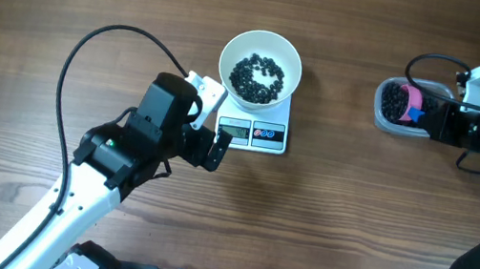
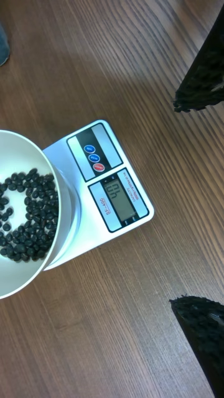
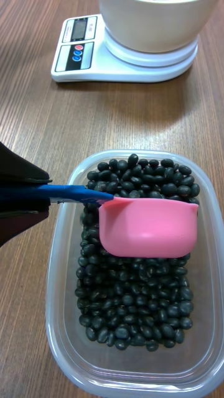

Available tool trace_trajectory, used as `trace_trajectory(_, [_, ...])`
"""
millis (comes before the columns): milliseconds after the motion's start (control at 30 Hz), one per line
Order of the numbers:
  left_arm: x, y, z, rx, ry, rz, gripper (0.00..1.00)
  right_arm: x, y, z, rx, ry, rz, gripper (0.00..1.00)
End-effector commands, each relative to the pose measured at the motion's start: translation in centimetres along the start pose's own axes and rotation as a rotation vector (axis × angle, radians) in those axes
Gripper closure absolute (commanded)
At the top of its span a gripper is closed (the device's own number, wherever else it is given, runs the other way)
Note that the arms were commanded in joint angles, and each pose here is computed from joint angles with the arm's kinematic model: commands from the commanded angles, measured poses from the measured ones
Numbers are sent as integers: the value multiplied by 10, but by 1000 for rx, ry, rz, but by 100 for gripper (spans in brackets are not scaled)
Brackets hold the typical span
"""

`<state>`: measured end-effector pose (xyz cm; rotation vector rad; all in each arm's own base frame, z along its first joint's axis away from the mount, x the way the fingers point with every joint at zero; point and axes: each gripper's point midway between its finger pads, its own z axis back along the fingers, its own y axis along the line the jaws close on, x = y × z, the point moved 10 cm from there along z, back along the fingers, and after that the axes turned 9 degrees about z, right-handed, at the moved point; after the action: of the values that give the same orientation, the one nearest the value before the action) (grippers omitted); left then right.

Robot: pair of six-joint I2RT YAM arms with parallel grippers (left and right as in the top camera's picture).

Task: Scoop item into bowl and weigh 150g on scale
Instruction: 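Scoop beans from the tub and lift the scoop with right gripper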

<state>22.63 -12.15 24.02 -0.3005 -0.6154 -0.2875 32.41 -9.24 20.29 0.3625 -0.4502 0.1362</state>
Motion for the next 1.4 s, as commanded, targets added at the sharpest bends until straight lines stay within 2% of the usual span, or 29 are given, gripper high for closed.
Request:
trace_trajectory(0, [1, -1, 3, -17, -8, -20, 0, 3, -1, -7, 55, -23, -20, 96])
trace_trajectory(233, [1, -1, 3, -17, -9, -20, 0, -3, -17, 3, 38, -43, -88, 96])
trace_trajectory(400, [1, -1, 3, -17, -9, -20, 0, -5, -22, 11, 131, -111, -128, 96])
trace_trajectory(600, [1, -1, 3, -17, -8, -20, 0, -10, -26, 15, 141, -107, -192, 96])
trace_trajectory(733, [1, -1, 3, -17, -9, -20, 0, -12, -32, 26, 230, -188, -252, 96])
trace_trajectory(900, [1, -1, 3, -17, -9, -20, 0, -21, -47, 37, 223, -217, -330, 96])
trace_trajectory(1067, [1, -1, 3, -17, -9, -20, 0, -26, -53, 50, 307, -298, -374, 96])
trace_trajectory(1167, [1, -1, 3, -17, -9, -20, 0, -31, -60, 56, 323, -304, -517, 96])
trace_trajectory(1367, [1, -1, 3, -17, -9, -20, 0, -32, -61, 66, 430, -382, -540, 96])
